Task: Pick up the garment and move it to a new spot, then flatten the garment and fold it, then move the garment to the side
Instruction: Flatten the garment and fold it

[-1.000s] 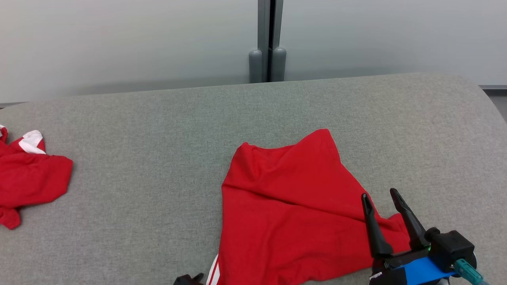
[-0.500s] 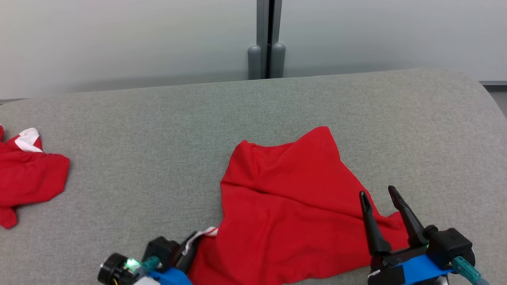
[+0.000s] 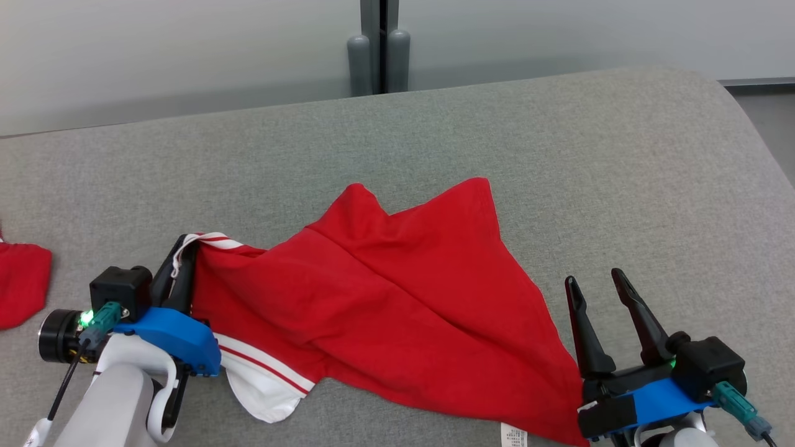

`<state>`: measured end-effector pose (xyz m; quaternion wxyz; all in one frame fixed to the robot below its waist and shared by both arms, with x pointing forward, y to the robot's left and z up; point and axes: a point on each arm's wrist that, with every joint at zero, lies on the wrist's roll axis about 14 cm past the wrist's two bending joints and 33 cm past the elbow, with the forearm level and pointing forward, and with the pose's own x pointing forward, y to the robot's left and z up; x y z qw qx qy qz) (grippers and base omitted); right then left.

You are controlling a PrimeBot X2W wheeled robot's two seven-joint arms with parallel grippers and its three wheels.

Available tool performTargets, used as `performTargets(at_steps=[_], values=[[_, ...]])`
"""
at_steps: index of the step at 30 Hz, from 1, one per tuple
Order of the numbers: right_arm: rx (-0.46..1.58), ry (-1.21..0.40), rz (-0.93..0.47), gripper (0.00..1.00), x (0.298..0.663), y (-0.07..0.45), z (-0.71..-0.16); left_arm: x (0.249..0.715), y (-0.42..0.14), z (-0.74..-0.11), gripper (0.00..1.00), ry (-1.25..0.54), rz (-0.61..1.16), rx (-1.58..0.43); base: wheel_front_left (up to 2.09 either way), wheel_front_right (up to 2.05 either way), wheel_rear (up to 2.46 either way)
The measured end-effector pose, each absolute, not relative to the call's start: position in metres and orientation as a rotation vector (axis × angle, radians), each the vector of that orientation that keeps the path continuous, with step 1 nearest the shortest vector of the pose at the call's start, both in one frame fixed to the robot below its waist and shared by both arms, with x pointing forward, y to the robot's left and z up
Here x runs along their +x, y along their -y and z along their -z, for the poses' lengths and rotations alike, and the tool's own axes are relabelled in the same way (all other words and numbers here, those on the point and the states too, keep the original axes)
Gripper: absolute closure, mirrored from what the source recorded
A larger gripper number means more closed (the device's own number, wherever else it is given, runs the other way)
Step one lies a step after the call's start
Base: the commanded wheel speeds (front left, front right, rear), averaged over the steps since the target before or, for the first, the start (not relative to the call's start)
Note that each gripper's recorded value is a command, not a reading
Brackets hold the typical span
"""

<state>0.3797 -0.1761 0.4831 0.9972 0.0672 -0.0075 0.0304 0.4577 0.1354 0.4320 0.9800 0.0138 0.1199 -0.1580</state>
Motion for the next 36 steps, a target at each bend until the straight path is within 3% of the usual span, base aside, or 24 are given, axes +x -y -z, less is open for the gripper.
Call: performTargets(at_steps=[3, 4, 5, 15, 20, 27, 36], values=[[0.134, 0.013, -0.049, 0.00, 0.380, 0.180, -0.482, 0.463, -0.134, -0.425, 1.00, -0.251, 0.315, 0.023, 0.00, 0.00, 0.00], [0.133, 0.011, -0.047, 0.00, 0.380, 0.181, -0.482, 0.463, -0.133, -0.424, 0.76, -0.248, 0.311, 0.021, 0.00, 0.00, 0.00], [0.136, 0.011, -0.045, 0.00, 0.380, 0.181, -0.482, 0.464, -0.133, -0.424, 0.00, -0.242, 0.307, 0.023, 0.00, 0.00, 0.00], [0.157, 0.026, -0.061, 0.00, 0.377, 0.175, -0.487, 0.451, -0.157, -0.466, 0.00, -0.078, 0.197, -0.012, 0.00, 0.00, 0.00], [0.161, 0.034, -0.079, 0.00, 0.380, 0.170, -0.490, 0.422, -0.185, -0.482, 0.00, -0.016, 0.099, -0.025, 0.00, 0.00, 0.00], [0.158, 0.026, -0.106, 0.00, 0.381, 0.161, -0.487, 0.380, -0.201, -0.448, 0.00, -0.119, 0.061, -0.034, 0.00, 0.00, 0.00], [0.157, 0.025, -0.119, 0.00, 0.379, 0.156, -0.488, 0.356, -0.179, -0.417, 0.00, -0.218, 0.132, -0.030, 0.00, 0.00, 0.00]])
